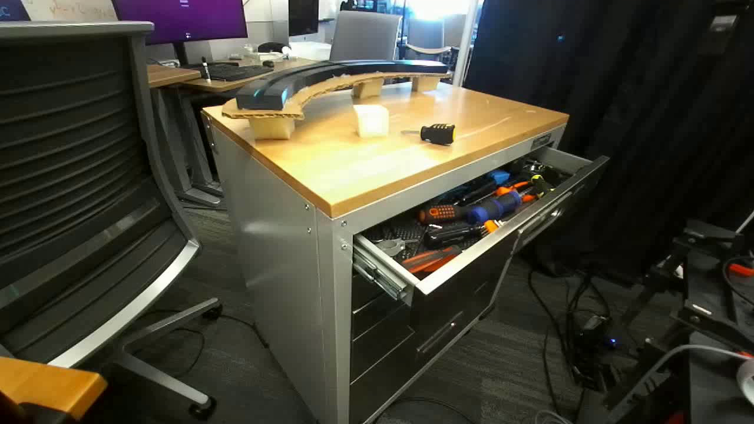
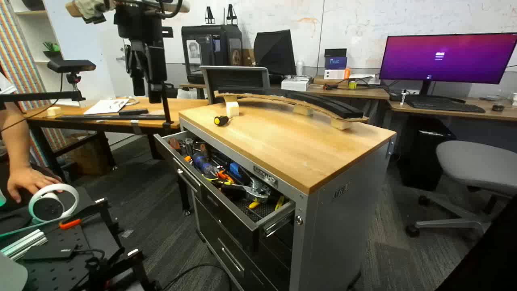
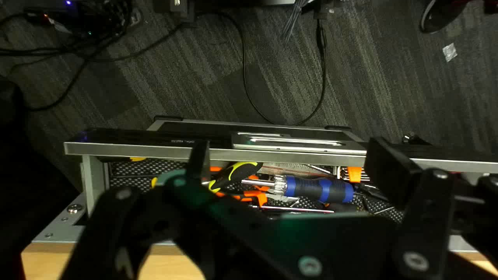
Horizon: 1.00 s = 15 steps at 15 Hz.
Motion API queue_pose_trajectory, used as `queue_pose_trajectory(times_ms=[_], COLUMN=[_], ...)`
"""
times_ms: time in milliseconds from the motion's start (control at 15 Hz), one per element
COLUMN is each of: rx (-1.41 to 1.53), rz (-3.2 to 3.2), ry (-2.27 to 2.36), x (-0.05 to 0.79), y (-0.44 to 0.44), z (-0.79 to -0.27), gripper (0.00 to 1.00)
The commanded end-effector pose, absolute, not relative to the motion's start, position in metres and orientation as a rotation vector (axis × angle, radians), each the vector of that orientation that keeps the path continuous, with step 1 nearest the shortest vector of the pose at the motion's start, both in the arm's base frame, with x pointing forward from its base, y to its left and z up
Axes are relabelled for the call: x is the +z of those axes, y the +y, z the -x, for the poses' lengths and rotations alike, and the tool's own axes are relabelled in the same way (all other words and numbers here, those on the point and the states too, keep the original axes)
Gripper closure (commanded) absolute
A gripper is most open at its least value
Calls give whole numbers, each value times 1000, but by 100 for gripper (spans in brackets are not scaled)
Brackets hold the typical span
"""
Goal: Put the screwdriver in the open drawer then close the drawer
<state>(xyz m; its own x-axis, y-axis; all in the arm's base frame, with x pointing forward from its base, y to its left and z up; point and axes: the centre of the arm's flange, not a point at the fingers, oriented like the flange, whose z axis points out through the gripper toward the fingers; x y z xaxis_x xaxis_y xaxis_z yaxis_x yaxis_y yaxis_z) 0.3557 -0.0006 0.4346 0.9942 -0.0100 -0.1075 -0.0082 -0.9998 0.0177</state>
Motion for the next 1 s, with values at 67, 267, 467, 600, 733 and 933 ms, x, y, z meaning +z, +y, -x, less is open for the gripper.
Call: queue_pose_trajectory(times_ms=[67,267,467,600,733,933], rx=[-162,-156,-156,-156,-156,-156], rz=[-3120,-3121,-3121,-3121,-3121,-3121], ry=[-14,-14,-14,-14,-14,-14], x=[436,438,438,438,438,438], y=[-1,-1,-1,-1,-1,-1], z=[-356,-357,-357,-357,-357,-357], gripper=[0,0,0,0,0,0])
